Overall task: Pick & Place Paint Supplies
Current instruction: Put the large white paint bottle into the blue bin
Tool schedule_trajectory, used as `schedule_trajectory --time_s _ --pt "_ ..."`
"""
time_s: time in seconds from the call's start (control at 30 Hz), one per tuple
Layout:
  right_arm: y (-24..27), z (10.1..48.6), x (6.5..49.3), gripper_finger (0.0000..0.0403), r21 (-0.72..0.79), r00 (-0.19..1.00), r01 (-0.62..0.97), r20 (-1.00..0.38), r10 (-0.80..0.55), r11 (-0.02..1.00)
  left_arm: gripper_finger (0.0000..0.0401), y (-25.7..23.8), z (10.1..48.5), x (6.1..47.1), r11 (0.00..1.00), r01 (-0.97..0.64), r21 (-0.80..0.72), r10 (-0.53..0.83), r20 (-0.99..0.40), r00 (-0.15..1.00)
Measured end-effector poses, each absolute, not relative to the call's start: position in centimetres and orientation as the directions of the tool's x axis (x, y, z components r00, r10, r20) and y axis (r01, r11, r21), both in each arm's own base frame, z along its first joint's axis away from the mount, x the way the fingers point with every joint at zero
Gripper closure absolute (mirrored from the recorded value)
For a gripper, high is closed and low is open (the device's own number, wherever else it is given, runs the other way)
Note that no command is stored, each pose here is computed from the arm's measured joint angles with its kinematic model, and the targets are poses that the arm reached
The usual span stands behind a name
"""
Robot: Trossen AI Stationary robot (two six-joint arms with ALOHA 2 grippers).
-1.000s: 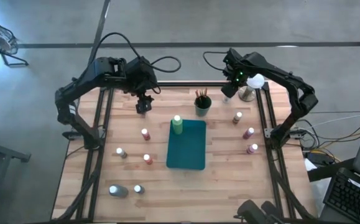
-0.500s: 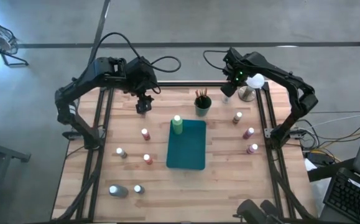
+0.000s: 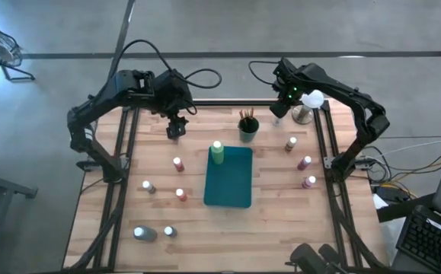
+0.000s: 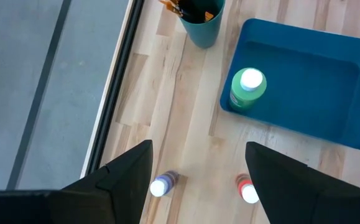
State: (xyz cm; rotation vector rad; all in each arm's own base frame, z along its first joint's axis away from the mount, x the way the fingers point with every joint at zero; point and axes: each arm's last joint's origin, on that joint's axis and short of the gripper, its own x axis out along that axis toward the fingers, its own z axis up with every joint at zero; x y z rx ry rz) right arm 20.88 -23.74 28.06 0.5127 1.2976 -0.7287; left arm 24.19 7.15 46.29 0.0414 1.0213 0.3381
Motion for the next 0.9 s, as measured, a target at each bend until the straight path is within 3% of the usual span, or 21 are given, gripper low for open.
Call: schedule_trajectory --time_s 0.37,0.57,0.9 --pt "-23.4 28.4 20.6 0.0289 -0.059 0.075 0.722 -0.984 -0.163 0.689 0.0139 7.2 46.3 24.2 0.947 -0.257 0.191 0.296 -0.829 0.475" --pt "-22.7 31.1 20.0 0.0289 -0.064 0.118 0.720 -0.970 -0.213 0.691 0.0139 7.2 46.3 24.2 0.947 -0.258 0.191 0.297 -0.829 0.474" --pt "-18.8 34.8 18.4 0.0289 -0.052 0.118 0.682 -0.977 -0.179 0.730 0.0139 7.3 46.3 24.1 0.941 -0.257 0.220 0.320 -0.826 0.465"
